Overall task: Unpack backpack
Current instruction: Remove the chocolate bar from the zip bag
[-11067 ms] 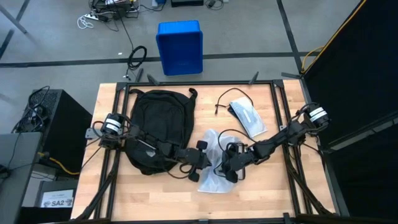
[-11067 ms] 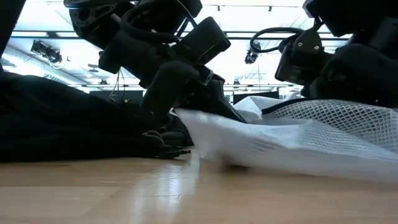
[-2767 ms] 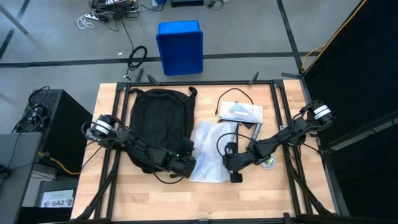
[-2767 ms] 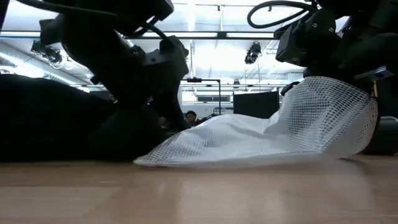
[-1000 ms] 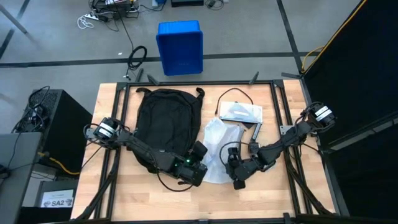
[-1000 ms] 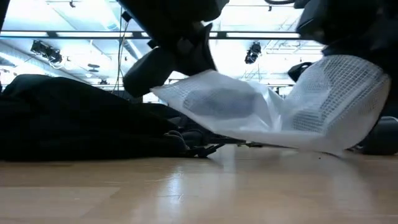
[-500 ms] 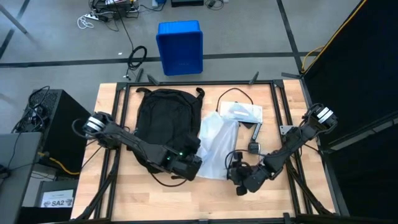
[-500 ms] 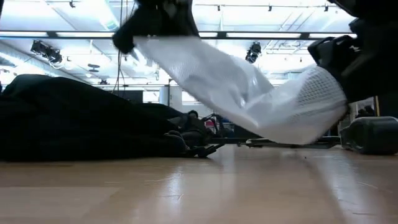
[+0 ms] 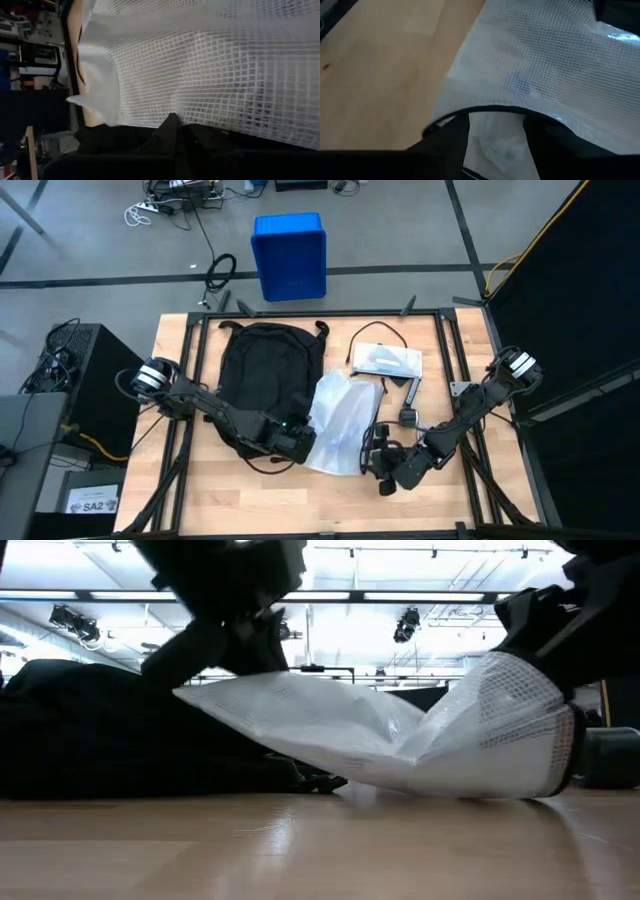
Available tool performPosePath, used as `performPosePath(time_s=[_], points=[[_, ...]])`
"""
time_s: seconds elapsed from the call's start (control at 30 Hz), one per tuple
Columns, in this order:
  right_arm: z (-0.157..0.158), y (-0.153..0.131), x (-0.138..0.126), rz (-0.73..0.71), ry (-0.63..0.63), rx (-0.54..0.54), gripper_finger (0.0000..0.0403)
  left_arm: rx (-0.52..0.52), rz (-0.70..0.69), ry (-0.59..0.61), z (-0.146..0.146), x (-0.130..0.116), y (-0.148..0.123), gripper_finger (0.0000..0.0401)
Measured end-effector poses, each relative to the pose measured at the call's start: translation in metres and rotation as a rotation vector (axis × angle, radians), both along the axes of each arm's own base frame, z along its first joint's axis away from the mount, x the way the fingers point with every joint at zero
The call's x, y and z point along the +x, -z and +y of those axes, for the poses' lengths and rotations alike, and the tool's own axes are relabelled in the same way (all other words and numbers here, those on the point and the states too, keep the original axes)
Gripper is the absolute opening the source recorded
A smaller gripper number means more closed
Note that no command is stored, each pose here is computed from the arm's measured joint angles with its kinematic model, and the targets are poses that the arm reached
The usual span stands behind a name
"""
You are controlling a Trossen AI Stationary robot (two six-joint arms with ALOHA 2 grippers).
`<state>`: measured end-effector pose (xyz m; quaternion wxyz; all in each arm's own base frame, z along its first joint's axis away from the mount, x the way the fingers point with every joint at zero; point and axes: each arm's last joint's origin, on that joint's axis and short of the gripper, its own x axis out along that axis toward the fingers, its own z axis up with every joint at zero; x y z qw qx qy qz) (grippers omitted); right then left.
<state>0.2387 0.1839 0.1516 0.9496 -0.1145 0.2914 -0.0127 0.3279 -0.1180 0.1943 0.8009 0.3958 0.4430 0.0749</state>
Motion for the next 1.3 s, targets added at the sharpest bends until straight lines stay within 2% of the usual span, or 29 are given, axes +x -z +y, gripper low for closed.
performPosePath(time_s=[0.13,0.33,0.53,0.73,0.97,1.13,1.3], points=[[-0.004,0.005,-0.004,0.059,0.03,-0.017,0.0172,-0.031,-0.016,0.008,0.001,-0.004,0.013,0.0],[-0.025,0.014,-0.004,0.173,0.145,-0.051,0.017,-0.063,-0.038,0.021,0.001,-0.004,0.019,0.0],[-0.041,0.015,0.007,0.21,0.155,-0.058,0.0176,-0.062,-0.037,0.024,0.001,-0.004,0.019,0.0],[-0.066,0.015,0.027,0.251,0.114,0.037,0.0177,-0.086,-0.042,0.029,0.003,-0.002,0.018,0.0],[-0.096,0.031,0.04,0.338,0.102,0.16,0.0174,-0.109,-0.049,0.038,0.003,0.0,0.018,0.0],[-0.101,0.031,0.038,0.373,0.105,0.145,0.0132,-0.111,-0.049,0.037,0.003,0.0,0.018,0.0],[-0.097,0.023,0.028,0.401,0.083,0.127,0.0038,-0.111,-0.047,0.036,0.003,-0.001,0.018,0.0]])
